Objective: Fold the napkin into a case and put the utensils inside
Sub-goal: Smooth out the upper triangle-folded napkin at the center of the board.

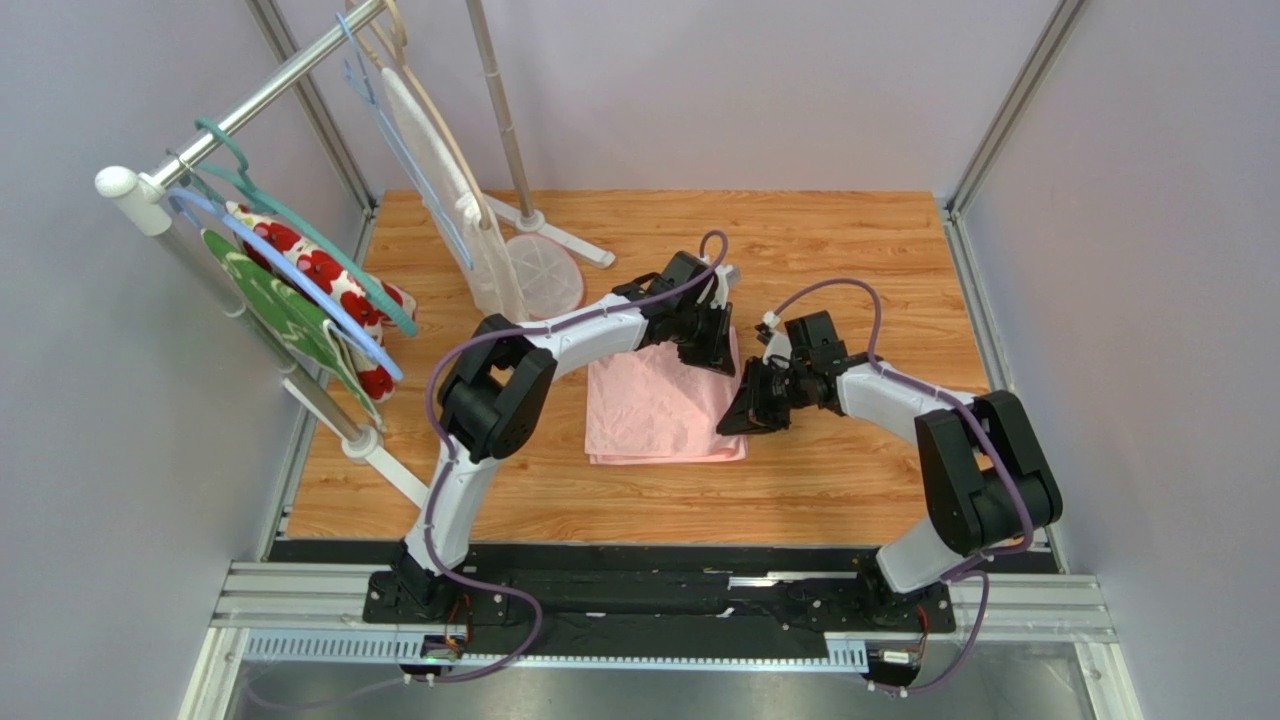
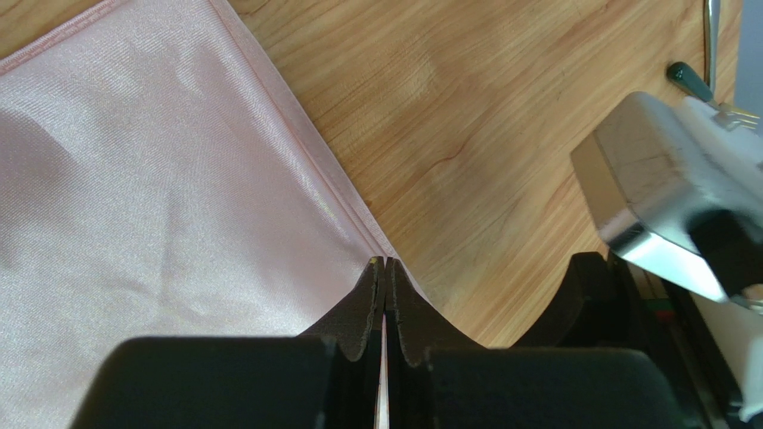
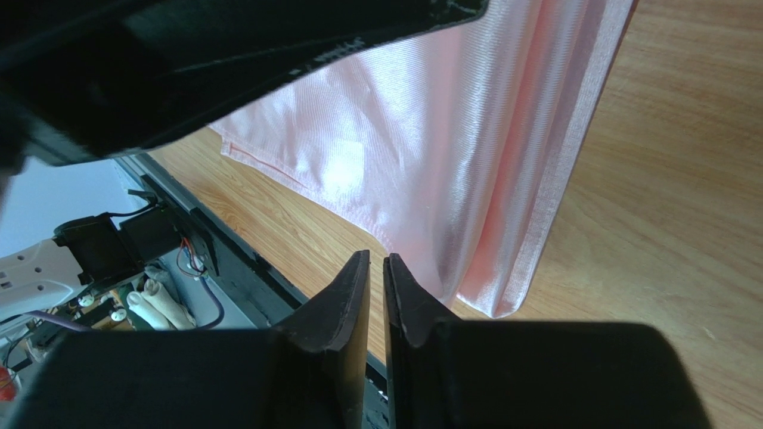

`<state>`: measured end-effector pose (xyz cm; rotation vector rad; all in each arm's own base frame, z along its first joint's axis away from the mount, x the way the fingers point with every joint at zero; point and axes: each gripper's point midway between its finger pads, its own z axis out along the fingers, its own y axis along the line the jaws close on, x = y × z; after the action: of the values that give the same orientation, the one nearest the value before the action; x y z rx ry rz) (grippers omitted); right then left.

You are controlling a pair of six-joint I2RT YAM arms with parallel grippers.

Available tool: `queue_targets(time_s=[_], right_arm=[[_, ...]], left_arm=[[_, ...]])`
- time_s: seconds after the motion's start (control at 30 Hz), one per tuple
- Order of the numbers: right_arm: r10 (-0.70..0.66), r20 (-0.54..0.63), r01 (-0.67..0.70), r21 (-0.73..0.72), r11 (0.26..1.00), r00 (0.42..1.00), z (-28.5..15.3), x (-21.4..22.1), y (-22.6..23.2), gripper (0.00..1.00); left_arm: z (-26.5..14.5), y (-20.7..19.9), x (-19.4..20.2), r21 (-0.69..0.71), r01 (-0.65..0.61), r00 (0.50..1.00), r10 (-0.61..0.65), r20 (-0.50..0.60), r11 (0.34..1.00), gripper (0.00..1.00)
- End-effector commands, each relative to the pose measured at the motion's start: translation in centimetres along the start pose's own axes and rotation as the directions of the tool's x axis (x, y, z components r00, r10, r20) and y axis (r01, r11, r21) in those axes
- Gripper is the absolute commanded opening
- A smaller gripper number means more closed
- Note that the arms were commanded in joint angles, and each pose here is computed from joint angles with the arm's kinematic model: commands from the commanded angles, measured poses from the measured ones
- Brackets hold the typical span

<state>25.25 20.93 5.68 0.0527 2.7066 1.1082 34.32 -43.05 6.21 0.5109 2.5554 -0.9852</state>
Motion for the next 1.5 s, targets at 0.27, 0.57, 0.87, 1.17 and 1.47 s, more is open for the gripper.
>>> queue_targets(time_s=[0.27, 0.57, 0.87, 1.17, 1.47], right_arm=[[-0.019, 0.028, 0.016, 0.099, 0.995, 0.999, -0.5, 0.9, -2.6, 0.11], [-0.003, 0.03, -0.002, 0.148, 0.989, 1.0, -0.3, 0.5, -4.4, 0.09], [0.023, 0.001, -0.023, 0.13, 0.991, 1.0, 0.6, 1.0, -4.8, 0.08], [0.025, -0.004, -0.024, 0.138, 0.99, 1.0, 0.7, 1.4, -5.2, 0.06], [-0.017, 0.029, 0.013, 0.143, 0.99, 0.999, -0.9, 0.9, -3.7, 0.06]], left_arm=[[-1.6, -1.8, -2.4, 0.054, -0.031, 0.997, 0.028, 0.069, 0.998, 0.02], [-0.8, -0.4, -2.7, 0.021, -0.021, 0.997, 0.019, 0.075, 1.0, 0.02], [0.4, 1.2, -3.9, 0.029, 0.001, 0.997, -0.003, 0.081, 1.0, 0.01], [4.1, 1.8, -5.1, 0.082, 0.0, 0.995, -0.008, 0.095, 0.997, 0.01], [4.7, 2.2, -5.6, 0.072, 0.006, 0.994, -0.014, 0.106, 0.997, 0.01]])
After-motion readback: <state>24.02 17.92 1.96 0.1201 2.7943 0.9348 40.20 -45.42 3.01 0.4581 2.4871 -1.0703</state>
